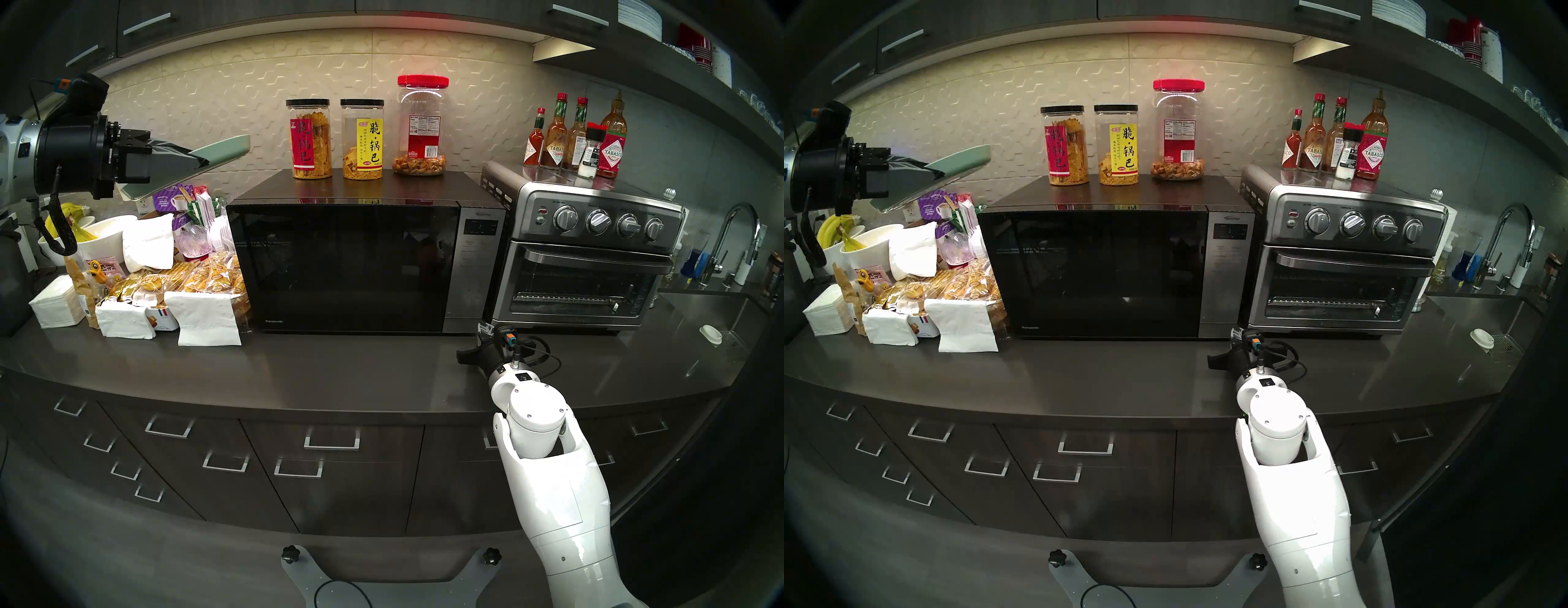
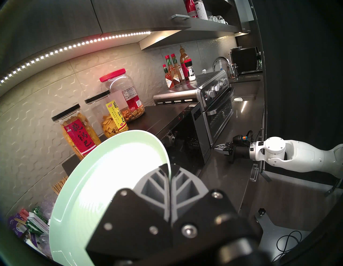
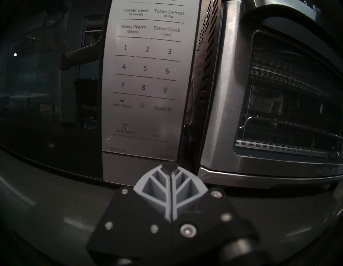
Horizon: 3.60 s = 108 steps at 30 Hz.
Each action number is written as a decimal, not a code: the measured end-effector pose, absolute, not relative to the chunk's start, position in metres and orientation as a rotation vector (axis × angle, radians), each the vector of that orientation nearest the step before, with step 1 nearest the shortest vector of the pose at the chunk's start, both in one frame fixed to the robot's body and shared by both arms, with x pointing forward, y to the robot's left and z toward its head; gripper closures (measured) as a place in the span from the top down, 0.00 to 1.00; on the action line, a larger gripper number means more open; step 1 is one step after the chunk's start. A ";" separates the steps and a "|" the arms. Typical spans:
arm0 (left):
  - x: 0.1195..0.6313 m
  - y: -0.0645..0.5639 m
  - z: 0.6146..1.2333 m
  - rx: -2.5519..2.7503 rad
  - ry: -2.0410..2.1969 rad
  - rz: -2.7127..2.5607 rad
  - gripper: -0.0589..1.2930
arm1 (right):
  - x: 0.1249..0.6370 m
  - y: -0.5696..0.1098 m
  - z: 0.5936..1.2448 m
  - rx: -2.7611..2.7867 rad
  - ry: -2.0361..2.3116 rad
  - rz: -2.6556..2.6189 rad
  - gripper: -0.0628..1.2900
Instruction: Open the microwave, put the plate inside, and close the door
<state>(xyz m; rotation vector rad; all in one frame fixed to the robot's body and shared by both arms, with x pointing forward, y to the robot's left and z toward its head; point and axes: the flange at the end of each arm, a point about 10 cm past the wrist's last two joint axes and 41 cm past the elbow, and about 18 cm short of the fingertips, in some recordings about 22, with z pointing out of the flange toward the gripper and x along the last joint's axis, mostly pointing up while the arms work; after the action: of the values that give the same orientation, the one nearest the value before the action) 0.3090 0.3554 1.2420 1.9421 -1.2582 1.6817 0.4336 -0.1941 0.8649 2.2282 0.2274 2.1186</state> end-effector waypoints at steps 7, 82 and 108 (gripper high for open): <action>0.309 0.355 1.242 1.942 -1.258 1.682 0.03 | 0.440 -0.208 0.864 2.258 0.255 2.133 0.03; 0.309 0.355 1.242 1.942 -1.259 1.681 0.03 | 0.472 -0.178 0.840 2.399 0.323 2.043 0.03; 0.309 0.355 1.242 1.942 -1.259 1.681 0.03 | 0.471 -0.195 0.847 2.376 0.329 2.106 0.03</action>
<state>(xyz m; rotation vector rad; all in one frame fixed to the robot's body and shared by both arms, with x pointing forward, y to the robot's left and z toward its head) 0.3090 0.3552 1.2419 1.9417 -1.2587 1.6810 0.4709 -0.1953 0.8475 2.3759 0.3292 2.1060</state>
